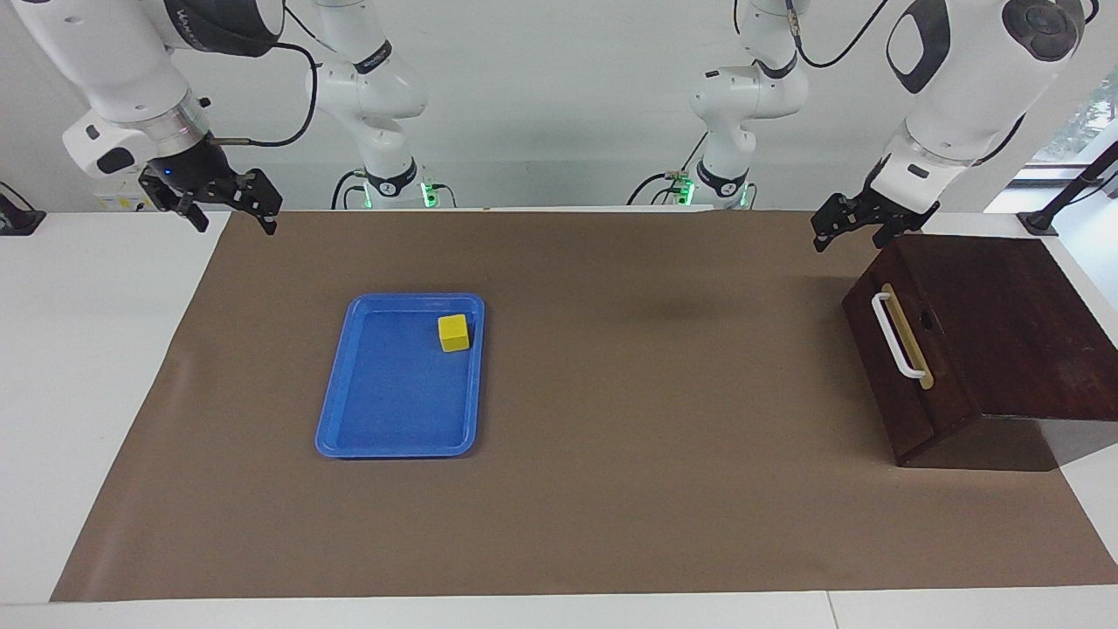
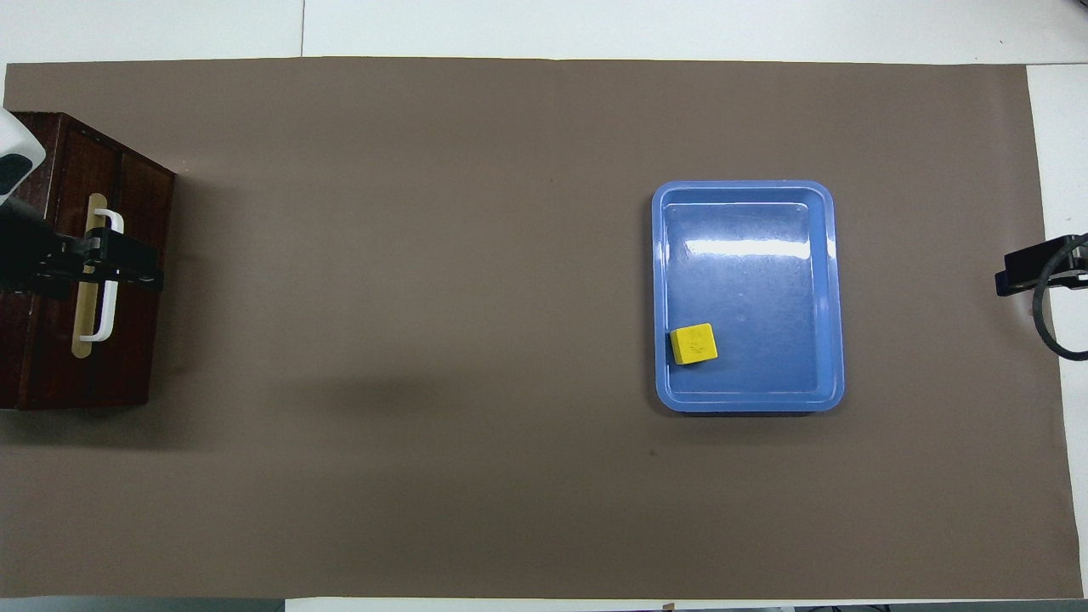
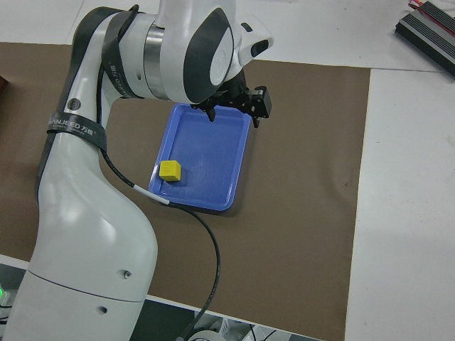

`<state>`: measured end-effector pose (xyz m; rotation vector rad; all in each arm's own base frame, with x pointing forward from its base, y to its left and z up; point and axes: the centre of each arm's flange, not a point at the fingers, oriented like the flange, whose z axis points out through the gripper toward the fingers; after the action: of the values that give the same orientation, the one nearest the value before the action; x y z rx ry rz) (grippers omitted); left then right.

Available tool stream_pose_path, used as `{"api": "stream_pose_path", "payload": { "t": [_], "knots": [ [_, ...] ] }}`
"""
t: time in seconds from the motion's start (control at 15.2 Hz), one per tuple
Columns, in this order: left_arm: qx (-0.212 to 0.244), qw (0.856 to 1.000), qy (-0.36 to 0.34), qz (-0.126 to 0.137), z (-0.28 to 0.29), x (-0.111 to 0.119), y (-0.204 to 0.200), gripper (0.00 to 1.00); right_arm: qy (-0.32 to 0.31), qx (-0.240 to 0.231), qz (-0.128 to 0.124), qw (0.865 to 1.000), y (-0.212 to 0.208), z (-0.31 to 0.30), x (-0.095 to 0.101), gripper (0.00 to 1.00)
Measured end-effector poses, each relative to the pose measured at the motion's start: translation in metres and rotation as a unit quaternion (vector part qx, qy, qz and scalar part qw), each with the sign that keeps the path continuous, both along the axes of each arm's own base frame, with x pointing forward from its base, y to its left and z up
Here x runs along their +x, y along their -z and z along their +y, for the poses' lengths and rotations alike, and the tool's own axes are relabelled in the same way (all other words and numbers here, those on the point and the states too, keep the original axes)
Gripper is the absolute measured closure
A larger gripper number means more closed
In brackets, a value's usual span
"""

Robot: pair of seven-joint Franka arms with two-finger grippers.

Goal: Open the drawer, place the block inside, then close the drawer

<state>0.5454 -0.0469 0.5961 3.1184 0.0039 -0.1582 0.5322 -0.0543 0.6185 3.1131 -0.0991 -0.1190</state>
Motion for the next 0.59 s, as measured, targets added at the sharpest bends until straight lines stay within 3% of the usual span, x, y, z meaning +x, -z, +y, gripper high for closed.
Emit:
{"api": "stream_pose_path", "payload": {
  "t": [0.59],
  "knots": [
    [0.0, 1.0, 0.0, 0.0, 0.0001, -0.0001, -0.0002, 0.0, -0.002, 0.0, -0.003, 1.0, -0.001, 0.0023, 0.0006, 0.0]
  ]
}}
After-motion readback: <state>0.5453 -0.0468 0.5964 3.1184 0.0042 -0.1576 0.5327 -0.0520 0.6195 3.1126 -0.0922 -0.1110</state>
